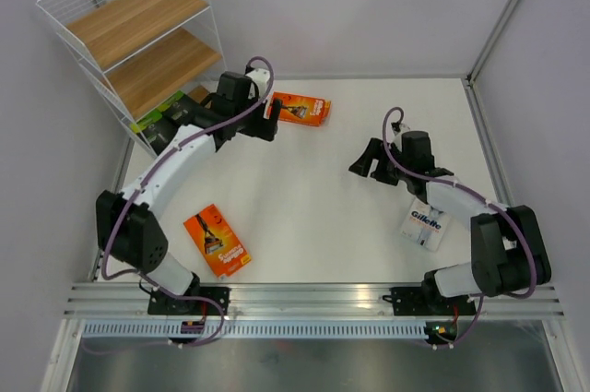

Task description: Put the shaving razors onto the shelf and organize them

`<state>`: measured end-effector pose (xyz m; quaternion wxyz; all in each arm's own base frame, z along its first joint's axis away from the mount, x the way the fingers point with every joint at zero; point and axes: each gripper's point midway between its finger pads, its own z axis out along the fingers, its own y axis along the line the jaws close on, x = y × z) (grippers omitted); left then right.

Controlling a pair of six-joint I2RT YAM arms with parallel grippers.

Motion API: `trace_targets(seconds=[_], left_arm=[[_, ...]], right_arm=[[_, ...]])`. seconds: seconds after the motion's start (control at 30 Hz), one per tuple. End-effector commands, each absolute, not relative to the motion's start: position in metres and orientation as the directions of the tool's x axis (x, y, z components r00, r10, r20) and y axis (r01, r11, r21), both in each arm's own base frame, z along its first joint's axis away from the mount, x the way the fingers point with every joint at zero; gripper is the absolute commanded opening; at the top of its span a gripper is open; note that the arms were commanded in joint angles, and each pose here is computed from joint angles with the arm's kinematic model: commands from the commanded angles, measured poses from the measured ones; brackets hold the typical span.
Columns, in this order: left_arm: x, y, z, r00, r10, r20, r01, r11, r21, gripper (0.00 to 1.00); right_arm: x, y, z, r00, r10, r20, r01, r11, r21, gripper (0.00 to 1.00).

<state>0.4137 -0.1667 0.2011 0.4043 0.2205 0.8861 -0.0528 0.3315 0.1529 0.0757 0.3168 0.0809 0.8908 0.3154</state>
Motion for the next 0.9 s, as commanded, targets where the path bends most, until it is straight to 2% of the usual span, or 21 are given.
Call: trace_targets(seconds=[0.0,0.03,0.07,0.1,0.13,0.2,0.23,0.4,0.5,0.57,0.7,0.87], left_arm=[[0.365,-0.175,0.214,-0.719,-0.162,-0.676,0.086,0.944,-0.317,0.93],[0.356,-0.177,0.214,-0.717,-0.291,-0.634,-0.009,0.913,-0.409,0.93],[0.338,-0.169,0.188,-0.737,-0.335,-0.588,-0.079,0.905,-0.417,0.94],[0.332,-0.152,0.187,-0.693,-0.405,-0.596,-0.168,0.895,-0.412,0.95],[0.319,-0.145,0.199,-0.635,-0.512,-0.578,-0.238,0.842,-0.484,1.00],[0.293,-0.122,0.170,-0.618,-0.563,-0.549,-0.341,0.821,-0.457,1.00],[0.283,-0.116,0.173,-0.568,-0.636,-0.522,-0.396,0.767,-0.504,1.00],[0.233,-0.076,0.115,-0.471,-0.799,-0.375,-0.666,0.600,-0.442,1.00],[0.201,-0.039,0.093,-0.351,-0.859,-0.372,-0.811,0.478,-0.338,1.00],[0.185,-0.018,0.084,-0.292,-0.859,-0.419,-0.848,0.436,-0.302,1.00],[0.168,-0.008,0.068,-0.222,-0.895,-0.386,-0.890,0.348,-0.294,0.99],[0.167,-0.003,0.066,-0.216,-0.887,-0.408,-0.886,0.354,-0.300,1.00]], right_arm=[[0.344,0.160,0.114,-0.703,0.259,-0.662,-0.169,0.844,0.509,0.88],[0.339,0.172,0.117,-0.705,0.238,-0.668,-0.202,0.835,0.512,0.88],[0.337,0.178,0.119,-0.708,0.233,-0.667,-0.216,0.827,0.519,0.88],[0.335,0.186,0.122,-0.707,0.224,-0.671,-0.241,0.815,0.526,0.88],[0.330,0.198,0.123,-0.714,0.210,-0.668,-0.263,0.804,0.534,0.88],[0.326,0.212,0.123,-0.720,0.189,-0.668,-0.288,0.794,0.535,0.90],[0.317,0.227,0.118,-0.741,0.162,-0.652,-0.306,0.783,0.542,0.91],[0.289,0.284,0.110,-0.777,0.072,-0.625,-0.389,0.726,0.567,0.90],[0.267,0.318,0.107,-0.789,0.006,-0.615,-0.442,0.689,0.574,0.90],[0.253,0.337,0.092,-0.805,-0.052,-0.591,-0.465,0.674,0.575,0.90],[0.235,0.370,0.072,-0.830,-0.113,-0.546,-0.486,0.625,0.611,0.89],[0.225,0.398,0.070,-0.830,-0.141,-0.539,-0.507,0.591,0.627,0.88]])
